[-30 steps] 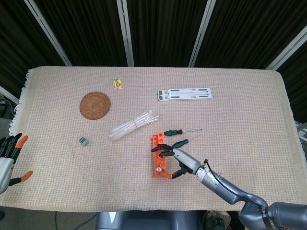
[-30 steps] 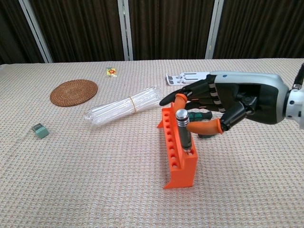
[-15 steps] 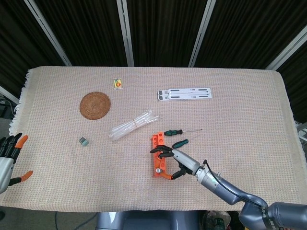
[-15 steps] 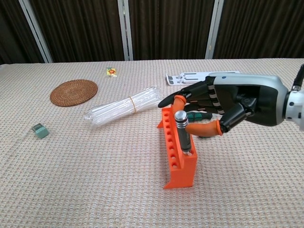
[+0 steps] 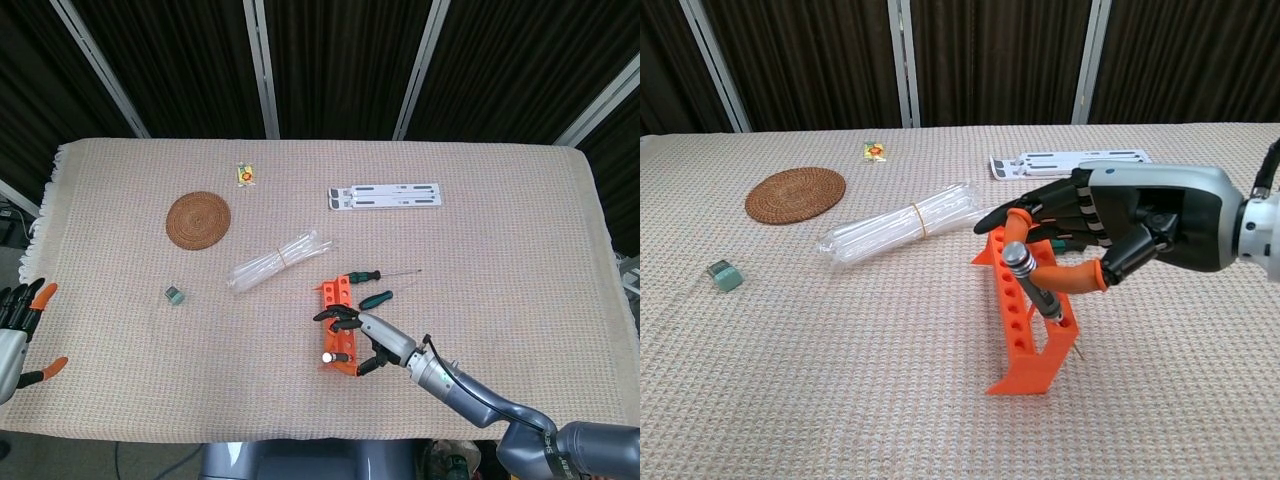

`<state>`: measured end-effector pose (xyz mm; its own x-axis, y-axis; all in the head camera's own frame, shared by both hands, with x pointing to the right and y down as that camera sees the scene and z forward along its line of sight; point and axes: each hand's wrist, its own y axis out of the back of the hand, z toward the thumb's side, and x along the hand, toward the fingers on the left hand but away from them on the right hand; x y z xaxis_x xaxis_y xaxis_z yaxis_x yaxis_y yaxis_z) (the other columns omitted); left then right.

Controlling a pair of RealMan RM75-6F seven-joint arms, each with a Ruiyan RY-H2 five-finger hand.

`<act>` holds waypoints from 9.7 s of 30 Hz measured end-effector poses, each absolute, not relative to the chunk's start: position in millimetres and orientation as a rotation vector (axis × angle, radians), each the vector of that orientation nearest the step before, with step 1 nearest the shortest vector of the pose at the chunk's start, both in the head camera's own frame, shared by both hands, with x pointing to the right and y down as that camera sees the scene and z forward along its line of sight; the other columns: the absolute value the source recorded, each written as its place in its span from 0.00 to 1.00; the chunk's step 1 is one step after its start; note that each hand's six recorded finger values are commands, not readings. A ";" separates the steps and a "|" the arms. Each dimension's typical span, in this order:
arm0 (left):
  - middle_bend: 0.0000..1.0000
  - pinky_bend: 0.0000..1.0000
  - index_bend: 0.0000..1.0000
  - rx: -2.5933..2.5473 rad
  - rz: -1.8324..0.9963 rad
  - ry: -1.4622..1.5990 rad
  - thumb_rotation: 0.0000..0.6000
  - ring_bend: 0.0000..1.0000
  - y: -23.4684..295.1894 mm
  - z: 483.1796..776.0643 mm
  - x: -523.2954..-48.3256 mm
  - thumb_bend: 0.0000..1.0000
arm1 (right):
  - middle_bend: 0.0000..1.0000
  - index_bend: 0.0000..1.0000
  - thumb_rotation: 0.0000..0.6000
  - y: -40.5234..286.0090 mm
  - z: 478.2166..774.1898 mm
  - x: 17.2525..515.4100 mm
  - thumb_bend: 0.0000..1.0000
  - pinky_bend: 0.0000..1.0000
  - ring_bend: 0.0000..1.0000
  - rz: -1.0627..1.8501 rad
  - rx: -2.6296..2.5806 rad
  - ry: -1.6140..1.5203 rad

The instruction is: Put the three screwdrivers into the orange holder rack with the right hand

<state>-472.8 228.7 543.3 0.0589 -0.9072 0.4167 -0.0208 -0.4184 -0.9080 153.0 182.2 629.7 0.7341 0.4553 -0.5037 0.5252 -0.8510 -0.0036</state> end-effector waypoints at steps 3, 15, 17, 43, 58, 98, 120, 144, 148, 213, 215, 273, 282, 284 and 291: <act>0.00 0.00 0.00 -1.569 -1.460 0.959 1.00 0.00 228.5 543.0 -473.1 0.06 | 0.15 0.56 1.00 180.7 628.5 153.5 0.49 0.00 0.00 -0.754 2.799 0.802; 0.00 0.00 0.00 -1.573 -1.459 0.957 1.00 0.00 228.7 543.7 -472.4 0.06 | 0.15 0.56 1.00 183.5 629.6 154.5 0.49 0.00 0.00 -0.767 2.794 0.787; 0.00 0.00 0.00 -1.572 -1.459 0.959 1.00 0.00 228.6 543.4 -472.8 0.06 | 0.15 0.56 1.00 184.9 629.8 153.5 0.49 0.00 0.00 -0.766 2.795 0.779; 0.00 0.00 0.00 -1.578 -1.456 0.968 1.00 0.00 229.4 543.5 -473.6 0.06 | 0.12 0.34 1.00 178.6 621.4 154.8 0.22 0.00 0.00 -0.716 2.765 0.825; 0.00 0.00 0.00 -1.562 -1.439 0.975 1.00 0.00 224.3 540.4 -473.0 0.06 | 0.12 0.35 1.00 142.8 617.7 178.2 0.22 0.00 0.00 -0.840 2.849 0.968; 0.00 0.00 0.00 -1.559 -1.454 0.944 1.00 0.00 209.8 554.2 -472.3 0.06 | 0.04 0.38 1.00 108.4 693.0 168.1 0.21 0.00 0.00 -2.627 3.353 0.381; 0.00 0.00 0.00 -1.567 -1.457 0.947 1.00 0.00 208.8 557.0 -473.4 0.06 | 0.04 0.41 1.00 129.9 710.4 157.9 0.21 0.00 0.00 -2.640 3.288 0.175; 0.00 0.00 0.00 -1.570 -1.466 0.947 1.00 0.00 208.9 559.4 -475.2 0.06 | 0.09 0.51 1.00 136.3 724.0 153.5 0.28 0.00 0.00 -2.588 3.280 0.157; 0.00 0.00 0.00 -1.570 -1.468 0.948 1.00 0.00 209.2 559.6 -475.8 0.06 | 0.10 0.53 1.00 136.6 725.9 154.5 0.35 0.00 0.00 -2.561 3.275 0.173; 0.00 0.00 0.00 -1.579 -1.450 0.940 1.00 0.00 214.1 546.4 -465.7 0.06 | 0.17 0.62 1.00 114.2 587.0 166.6 0.52 0.00 0.00 -0.490 2.631 0.748; 0.00 0.00 0.00 -1.579 -1.451 0.941 1.00 0.00 214.2 546.6 -466.3 0.06 | 0.17 0.62 1.00 114.6 591.7 166.3 0.52 0.00 0.00 -0.508 2.632 0.752; 0.00 0.00 0.00 -1.580 -1.458 0.940 1.00 0.00 212.9 549.8 -467.2 0.06 | 0.15 0.55 1.00 130.3 653.3 164.4 0.48 0.00 0.00 -0.836 2.707 0.785; 0.00 0.00 0.00 -1.580 -1.453 0.942 1.00 0.00 212.4 549.1 -466.5 0.06 | 0.10 0.35 1.00 133.4 654.0 165.8 0.28 0.00 0.00 -0.861 2.712 0.786; 0.00 0.00 0.00 -1.578 -1.452 0.943 1.00 0.00 212.4 548.7 -466.7 0.06 | 0.08 0.29 1.00 133.6 653.1 166.2 0.22 0.00 0.00 -0.861 2.713 0.785; 0.00 0.00 0.00 -1.575 -1.446 0.948 1.00 0.00 211.3 547.5 -466.7 0.06 | 0.02 0.12 1.00 131.0 645.5 167.4 0.06 0.00 0.00 -0.840 2.736 0.789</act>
<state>-466.7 211.3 547.5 0.0737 -0.9072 0.4142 -0.0182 -0.4165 -0.9089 167.4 131.0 645.5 0.7009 0.4376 -0.5633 0.5347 -0.8450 0.0089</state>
